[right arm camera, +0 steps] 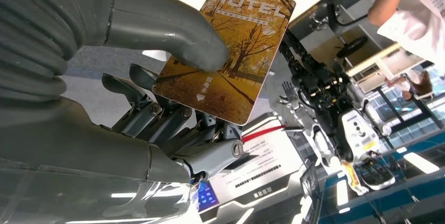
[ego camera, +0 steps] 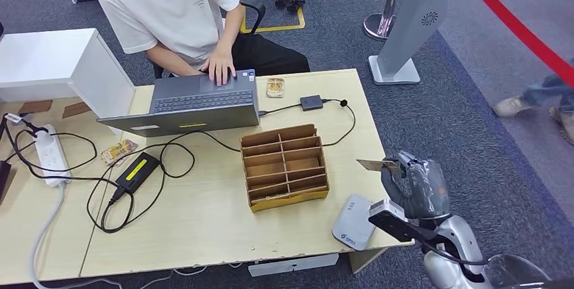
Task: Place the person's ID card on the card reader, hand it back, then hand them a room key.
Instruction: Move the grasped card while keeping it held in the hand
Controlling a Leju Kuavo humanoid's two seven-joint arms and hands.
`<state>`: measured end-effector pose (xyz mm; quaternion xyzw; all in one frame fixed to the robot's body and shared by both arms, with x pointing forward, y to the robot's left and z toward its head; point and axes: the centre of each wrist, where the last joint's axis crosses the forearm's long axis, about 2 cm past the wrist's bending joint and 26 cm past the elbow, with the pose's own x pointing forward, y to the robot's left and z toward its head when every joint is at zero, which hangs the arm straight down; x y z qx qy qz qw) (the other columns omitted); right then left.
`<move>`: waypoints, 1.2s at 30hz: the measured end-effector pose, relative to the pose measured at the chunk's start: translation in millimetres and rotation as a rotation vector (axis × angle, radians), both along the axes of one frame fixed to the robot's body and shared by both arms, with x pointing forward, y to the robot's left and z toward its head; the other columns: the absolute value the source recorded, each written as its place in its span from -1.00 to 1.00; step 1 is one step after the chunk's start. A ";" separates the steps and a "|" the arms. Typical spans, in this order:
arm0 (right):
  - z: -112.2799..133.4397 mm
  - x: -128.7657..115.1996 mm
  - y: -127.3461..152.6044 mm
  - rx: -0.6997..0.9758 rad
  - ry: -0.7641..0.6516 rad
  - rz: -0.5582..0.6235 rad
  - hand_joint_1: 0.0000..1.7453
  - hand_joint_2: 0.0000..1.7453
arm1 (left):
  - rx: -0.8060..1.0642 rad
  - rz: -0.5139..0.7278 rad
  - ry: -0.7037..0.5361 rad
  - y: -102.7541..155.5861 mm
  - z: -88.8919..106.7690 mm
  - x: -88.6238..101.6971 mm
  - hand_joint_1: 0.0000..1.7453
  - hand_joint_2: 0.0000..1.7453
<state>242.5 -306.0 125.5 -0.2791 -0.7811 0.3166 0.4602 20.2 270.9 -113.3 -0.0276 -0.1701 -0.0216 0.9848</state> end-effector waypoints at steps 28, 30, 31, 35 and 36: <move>-70.8 -40.6 25.9 0.006 0.234 -0.002 1.00 1.00 | 0.002 -0.017 0.003 -0.6 0.1 1.0 -1.00 1.00; -76.6 -44.5 26.7 0.008 0.251 -0.011 1.00 1.00 | 0.003 -0.016 0.004 -0.5 0.1 1.0 -1.00 1.00; -78.9 -46.0 27.1 0.009 0.257 -0.014 1.00 1.00 | 0.004 -0.015 0.004 -0.4 0.1 1.0 -1.00 1.00; -84.7 -48.6 28.5 0.012 0.270 -0.024 1.00 1.00 | 0.005 -0.014 0.011 -0.3 0.1 1.3 -1.00 1.00; -85.7 -49.0 28.7 0.013 0.274 -0.025 1.00 1.00 | 0.005 -0.013 0.011 -0.2 0.1 1.3 -1.00 1.00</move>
